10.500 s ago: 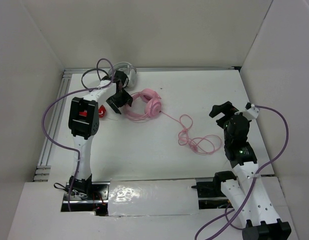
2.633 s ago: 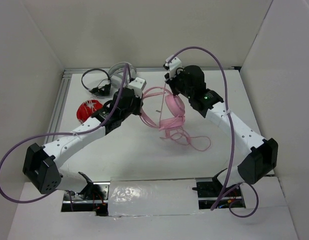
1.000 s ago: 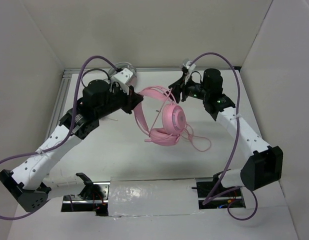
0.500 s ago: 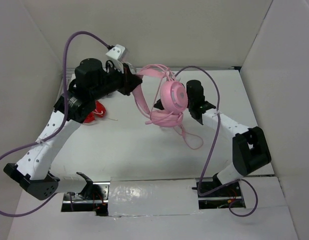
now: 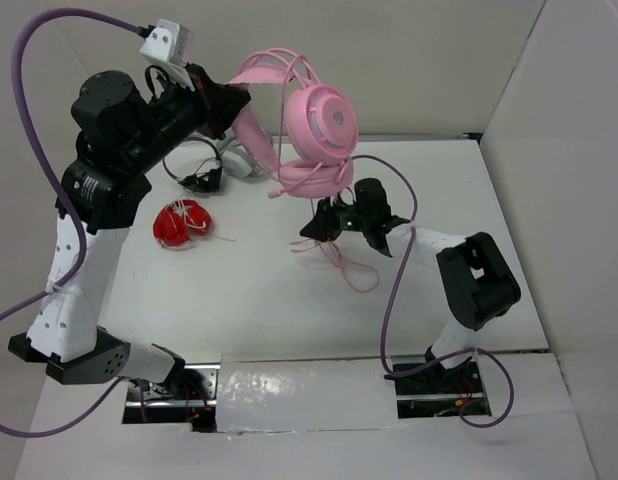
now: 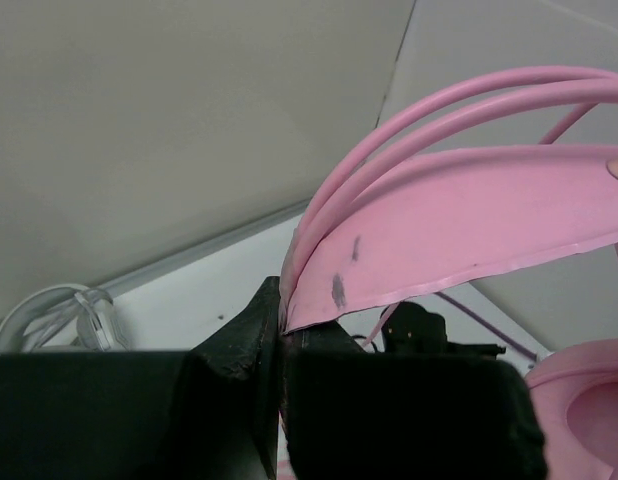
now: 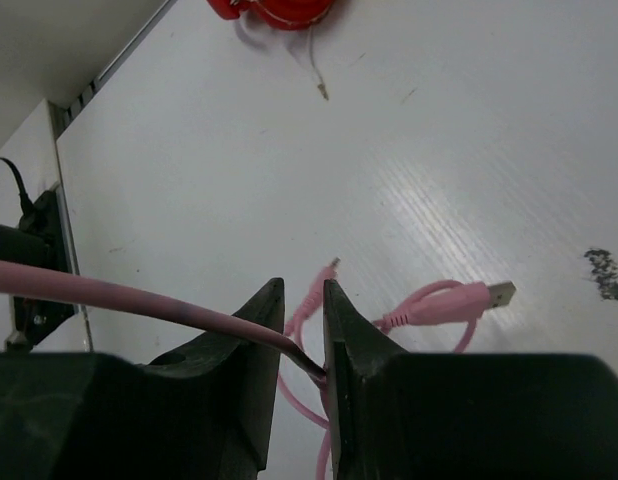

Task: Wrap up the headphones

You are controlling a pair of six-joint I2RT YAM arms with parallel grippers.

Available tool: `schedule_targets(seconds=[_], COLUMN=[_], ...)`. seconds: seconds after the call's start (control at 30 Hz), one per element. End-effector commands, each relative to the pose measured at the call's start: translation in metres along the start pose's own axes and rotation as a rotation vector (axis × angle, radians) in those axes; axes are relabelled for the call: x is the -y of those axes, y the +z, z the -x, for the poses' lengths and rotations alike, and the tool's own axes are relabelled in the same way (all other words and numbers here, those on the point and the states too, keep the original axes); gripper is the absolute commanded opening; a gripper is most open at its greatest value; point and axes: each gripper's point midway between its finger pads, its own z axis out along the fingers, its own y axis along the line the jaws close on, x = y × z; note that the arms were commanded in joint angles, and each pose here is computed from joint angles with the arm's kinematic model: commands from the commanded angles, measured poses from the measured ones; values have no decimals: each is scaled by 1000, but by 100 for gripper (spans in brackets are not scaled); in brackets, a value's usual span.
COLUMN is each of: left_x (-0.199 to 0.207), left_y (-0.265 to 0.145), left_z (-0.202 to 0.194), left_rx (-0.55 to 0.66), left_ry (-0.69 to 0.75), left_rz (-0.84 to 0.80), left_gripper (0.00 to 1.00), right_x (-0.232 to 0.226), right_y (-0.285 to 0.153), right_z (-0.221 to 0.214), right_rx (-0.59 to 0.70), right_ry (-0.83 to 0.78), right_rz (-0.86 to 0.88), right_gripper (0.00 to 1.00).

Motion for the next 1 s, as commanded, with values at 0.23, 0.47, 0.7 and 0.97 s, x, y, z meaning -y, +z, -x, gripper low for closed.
schedule_targets(seconds=[0.23,0.47,0.7,0.97], left_x=[-9,-33,-100,-207], left_y=[-11,-11,19,44], left_z=[63,78,25,-73], left_rx=[202,264,191,-27], left_ry=[-38,-38,-102,-255], left_rz=[66,203,495,814], left_gripper=[0,0,0,0], right_x=[-28,-46,-76,-87], right_y=[34,35,6,-44], right_z=[-44,-95,-115,-113], right_rx=[-65,-159,-171,-162], right_ry=[19,53,0,-77], right_rz=[118,108,-72,-410], right_gripper=[28,17,0,0])
